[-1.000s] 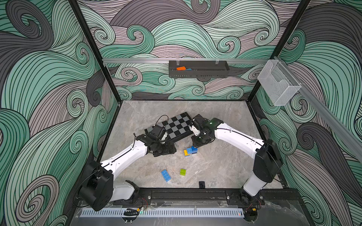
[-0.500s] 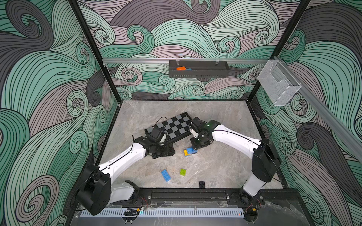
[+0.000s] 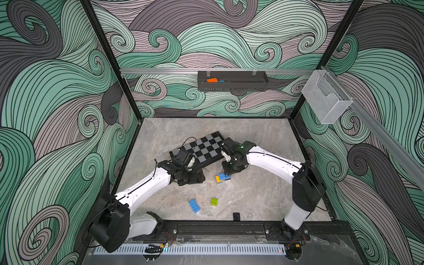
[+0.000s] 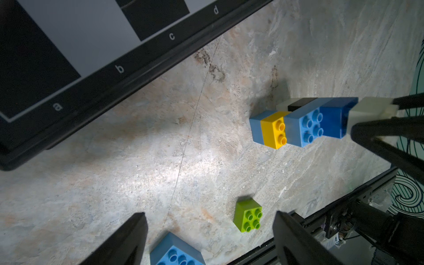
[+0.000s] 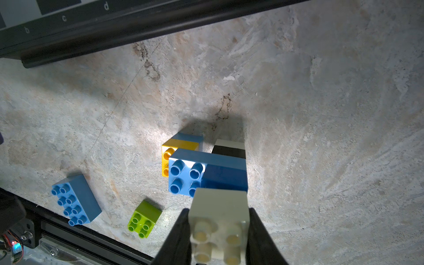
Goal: Assemble a giraffe with lego
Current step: Assemble the lego brick with the lego brick.
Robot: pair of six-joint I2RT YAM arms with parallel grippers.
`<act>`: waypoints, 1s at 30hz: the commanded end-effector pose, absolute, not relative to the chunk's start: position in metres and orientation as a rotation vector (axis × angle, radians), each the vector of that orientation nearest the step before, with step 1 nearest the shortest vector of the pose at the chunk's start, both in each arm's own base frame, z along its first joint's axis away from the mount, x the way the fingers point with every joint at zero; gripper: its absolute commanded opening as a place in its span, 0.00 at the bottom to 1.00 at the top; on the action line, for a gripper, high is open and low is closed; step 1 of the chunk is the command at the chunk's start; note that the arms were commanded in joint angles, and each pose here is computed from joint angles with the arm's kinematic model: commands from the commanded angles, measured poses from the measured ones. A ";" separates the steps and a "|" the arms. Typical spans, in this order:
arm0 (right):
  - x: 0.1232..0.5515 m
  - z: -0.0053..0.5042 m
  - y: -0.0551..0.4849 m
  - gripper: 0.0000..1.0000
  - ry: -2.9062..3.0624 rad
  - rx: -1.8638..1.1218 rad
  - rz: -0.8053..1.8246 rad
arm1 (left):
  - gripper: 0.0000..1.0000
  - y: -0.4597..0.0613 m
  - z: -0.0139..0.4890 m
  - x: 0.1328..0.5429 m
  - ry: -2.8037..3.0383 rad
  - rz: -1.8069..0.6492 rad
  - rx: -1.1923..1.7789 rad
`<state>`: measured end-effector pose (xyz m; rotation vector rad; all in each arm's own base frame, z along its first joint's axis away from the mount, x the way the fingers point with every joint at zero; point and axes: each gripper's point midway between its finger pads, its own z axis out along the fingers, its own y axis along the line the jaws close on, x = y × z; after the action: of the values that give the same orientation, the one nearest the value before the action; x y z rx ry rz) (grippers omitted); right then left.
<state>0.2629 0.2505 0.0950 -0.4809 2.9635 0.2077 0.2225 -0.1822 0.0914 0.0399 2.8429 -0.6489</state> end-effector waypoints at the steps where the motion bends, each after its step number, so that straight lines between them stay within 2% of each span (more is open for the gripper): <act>1: 0.264 0.084 0.247 0.20 2.990 -0.474 0.155 | 0.90 -0.179 0.090 0.219 2.835 -0.628 0.070; 21: 0.254 0.060 0.227 0.21 3.073 -0.562 0.030 | 0.90 -0.181 0.084 0.222 2.822 -0.643 0.068; 30: 0.254 0.066 0.228 0.21 3.118 -0.580 0.002 | 0.90 -0.176 0.085 0.227 2.795 -0.580 0.103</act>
<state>0.2673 0.2501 0.0938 -0.5736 2.9913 0.1513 0.2234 -0.1785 0.0809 0.0617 2.8290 -0.6186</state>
